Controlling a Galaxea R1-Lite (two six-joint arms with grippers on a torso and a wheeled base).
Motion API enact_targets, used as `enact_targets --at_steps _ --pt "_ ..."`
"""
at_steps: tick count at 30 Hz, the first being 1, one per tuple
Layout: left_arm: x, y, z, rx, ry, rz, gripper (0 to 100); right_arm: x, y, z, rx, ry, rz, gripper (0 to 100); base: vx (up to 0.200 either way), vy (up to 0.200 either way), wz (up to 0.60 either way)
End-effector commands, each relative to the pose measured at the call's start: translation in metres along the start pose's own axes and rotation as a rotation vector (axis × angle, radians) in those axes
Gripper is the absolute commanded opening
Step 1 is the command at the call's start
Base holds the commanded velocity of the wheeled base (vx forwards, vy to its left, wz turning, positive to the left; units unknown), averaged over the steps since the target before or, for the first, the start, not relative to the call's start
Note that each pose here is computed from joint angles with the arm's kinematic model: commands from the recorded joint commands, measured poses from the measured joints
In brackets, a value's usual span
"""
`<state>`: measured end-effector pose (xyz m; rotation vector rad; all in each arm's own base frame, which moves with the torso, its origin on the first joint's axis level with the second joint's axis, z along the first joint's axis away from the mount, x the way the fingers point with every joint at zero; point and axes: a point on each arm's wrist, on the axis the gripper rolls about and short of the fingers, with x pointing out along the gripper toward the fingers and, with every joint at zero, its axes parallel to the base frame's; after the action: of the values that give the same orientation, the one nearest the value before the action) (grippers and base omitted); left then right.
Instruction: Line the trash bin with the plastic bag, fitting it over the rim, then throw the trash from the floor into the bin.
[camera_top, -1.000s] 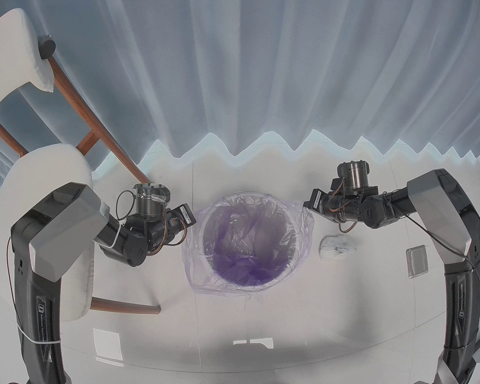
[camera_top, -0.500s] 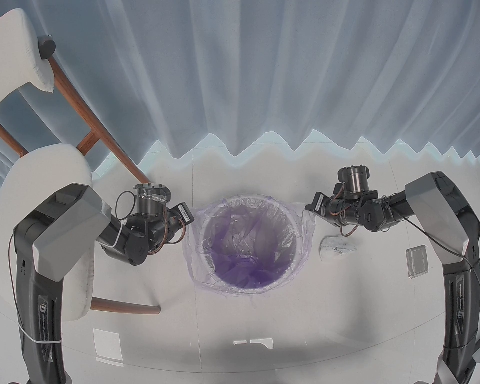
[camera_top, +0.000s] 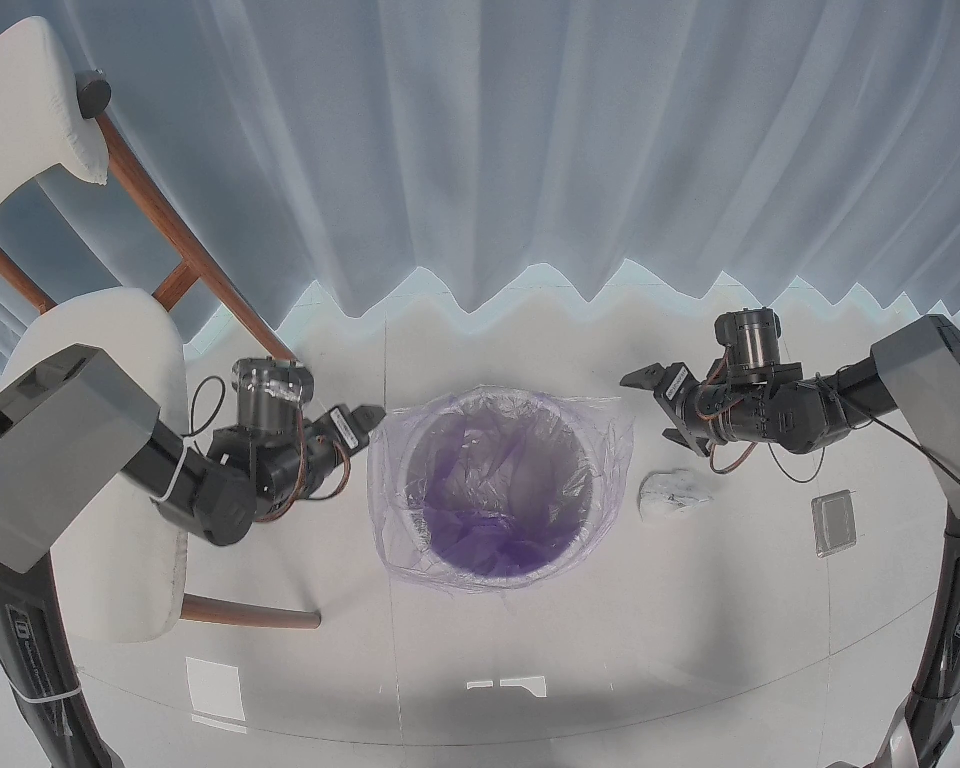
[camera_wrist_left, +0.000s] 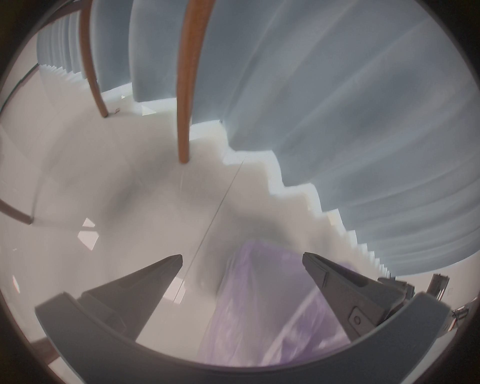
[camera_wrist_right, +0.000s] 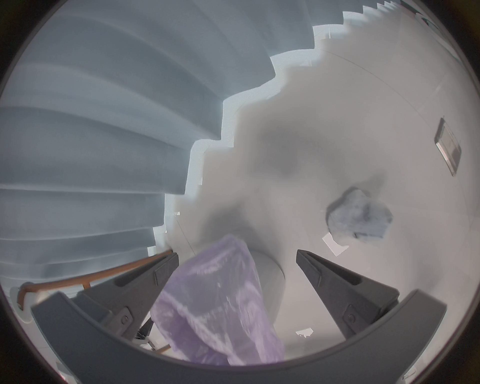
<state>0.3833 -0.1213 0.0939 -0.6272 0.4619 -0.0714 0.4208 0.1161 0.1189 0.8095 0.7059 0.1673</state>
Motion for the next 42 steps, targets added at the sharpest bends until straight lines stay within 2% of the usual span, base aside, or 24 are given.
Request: enact_targets --at_steps 1,3,6,10,19,33,34,42 --pt "-0.057 0.033 -0.038 -0.013 0.138 0.105 100 -0.053 -0.02 -0.03 0.001 0.082 -0.065 100 0.0 0.0 0.0" --pt "-0.06 0.04 -0.046 -0.049 0.141 0.113 100 -0.05 -0.029 -0.039 0.001 0.101 -0.071 100 0.0 0.0 0.0" --pt "-0.053 0.044 -0.056 -0.099 0.125 0.095 100 -0.044 -0.033 -0.045 -0.01 0.086 -0.035 100 0.0 0.0 0.0" --pt "-0.04 0.049 -0.073 -0.106 0.141 0.1 100 -0.031 -0.036 -0.051 -0.02 0.083 -0.018 100 0.0 0.0 0.0" --pt "-0.027 0.033 -0.086 -0.104 0.163 0.044 100 -0.01 -0.032 -0.046 -0.024 0.076 -0.001 100 0.0 0.0 0.0" --pt "0.003 0.034 -0.091 -0.126 0.148 0.047 100 0.028 -0.033 -0.045 -0.027 0.077 0.008 100 0.0 0.0 0.0" --pt "0.004 0.034 -0.092 -0.126 0.15 0.049 0 0.029 -0.034 -0.046 -0.027 0.079 0.006 0 0.0 0.0 0.0" --pt "-0.002 0.035 -0.096 -0.12 0.167 0.06 0 0.028 -0.042 -0.047 -0.014 0.079 -0.025 0 0.0 0.0 0.0"
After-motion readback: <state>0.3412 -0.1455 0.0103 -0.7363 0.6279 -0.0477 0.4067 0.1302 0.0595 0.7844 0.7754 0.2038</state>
